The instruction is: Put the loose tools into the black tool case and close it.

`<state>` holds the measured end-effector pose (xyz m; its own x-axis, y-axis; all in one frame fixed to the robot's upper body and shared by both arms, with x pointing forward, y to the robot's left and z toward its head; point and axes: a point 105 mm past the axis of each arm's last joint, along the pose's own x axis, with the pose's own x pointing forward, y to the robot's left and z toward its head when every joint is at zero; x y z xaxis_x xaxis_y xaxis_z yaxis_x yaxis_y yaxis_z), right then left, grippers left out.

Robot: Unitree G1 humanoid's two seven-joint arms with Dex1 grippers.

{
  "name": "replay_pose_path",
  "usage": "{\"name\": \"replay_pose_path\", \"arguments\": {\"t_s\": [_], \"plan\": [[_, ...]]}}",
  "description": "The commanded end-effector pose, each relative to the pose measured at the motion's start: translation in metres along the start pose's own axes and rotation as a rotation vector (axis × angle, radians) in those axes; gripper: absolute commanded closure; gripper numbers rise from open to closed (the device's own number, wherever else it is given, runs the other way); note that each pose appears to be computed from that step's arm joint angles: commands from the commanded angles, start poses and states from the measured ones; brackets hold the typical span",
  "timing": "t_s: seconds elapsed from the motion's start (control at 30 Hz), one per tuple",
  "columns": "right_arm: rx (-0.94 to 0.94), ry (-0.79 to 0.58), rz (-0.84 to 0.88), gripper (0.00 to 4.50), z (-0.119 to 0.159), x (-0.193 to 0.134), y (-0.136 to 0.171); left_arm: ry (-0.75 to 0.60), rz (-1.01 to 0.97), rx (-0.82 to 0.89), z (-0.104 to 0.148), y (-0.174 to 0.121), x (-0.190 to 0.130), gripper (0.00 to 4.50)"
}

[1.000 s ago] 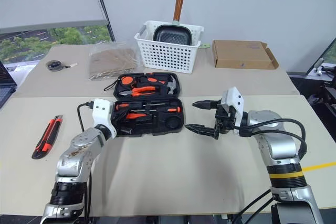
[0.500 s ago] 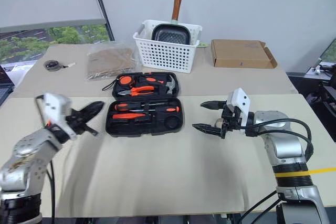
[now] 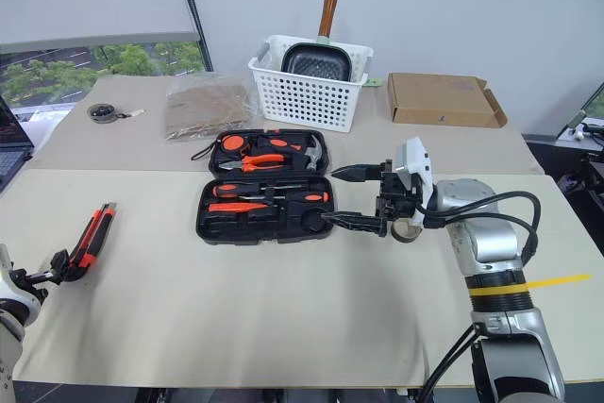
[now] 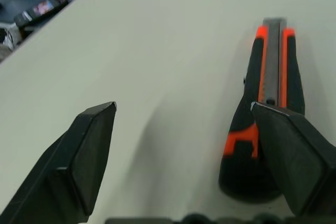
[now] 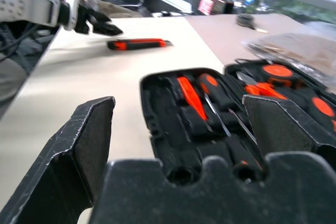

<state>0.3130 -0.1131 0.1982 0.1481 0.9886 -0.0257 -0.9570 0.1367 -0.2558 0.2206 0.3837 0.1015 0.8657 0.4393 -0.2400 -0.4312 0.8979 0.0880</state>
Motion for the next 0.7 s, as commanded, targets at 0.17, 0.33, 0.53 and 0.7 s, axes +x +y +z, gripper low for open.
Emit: {"name": "replay_pose_path", "arguments": {"t_s": [0.17,0.33,0.53,0.7], "plan": [[-0.031,-0.036,0.032,0.0,0.014,0.002,-0.001,-0.009,-0.177,0.052,0.008,-0.026,0.008,0.06],[-0.029,-0.037,0.021,0.0,0.012,-0.001,0.0,-0.062,-0.205,0.064,0.021,-0.027,0.017,0.06],[-0.03,-0.033,0.004,0.0,0.01,-0.005,0.002,0.023,-0.192,0.027,0.006,-0.023,0.025,0.06],[-0.038,-0.036,0.001,0.0,0.013,-0.004,0.003,0.087,-0.159,0.033,-0.004,-0.017,0.029,0.29]]}}
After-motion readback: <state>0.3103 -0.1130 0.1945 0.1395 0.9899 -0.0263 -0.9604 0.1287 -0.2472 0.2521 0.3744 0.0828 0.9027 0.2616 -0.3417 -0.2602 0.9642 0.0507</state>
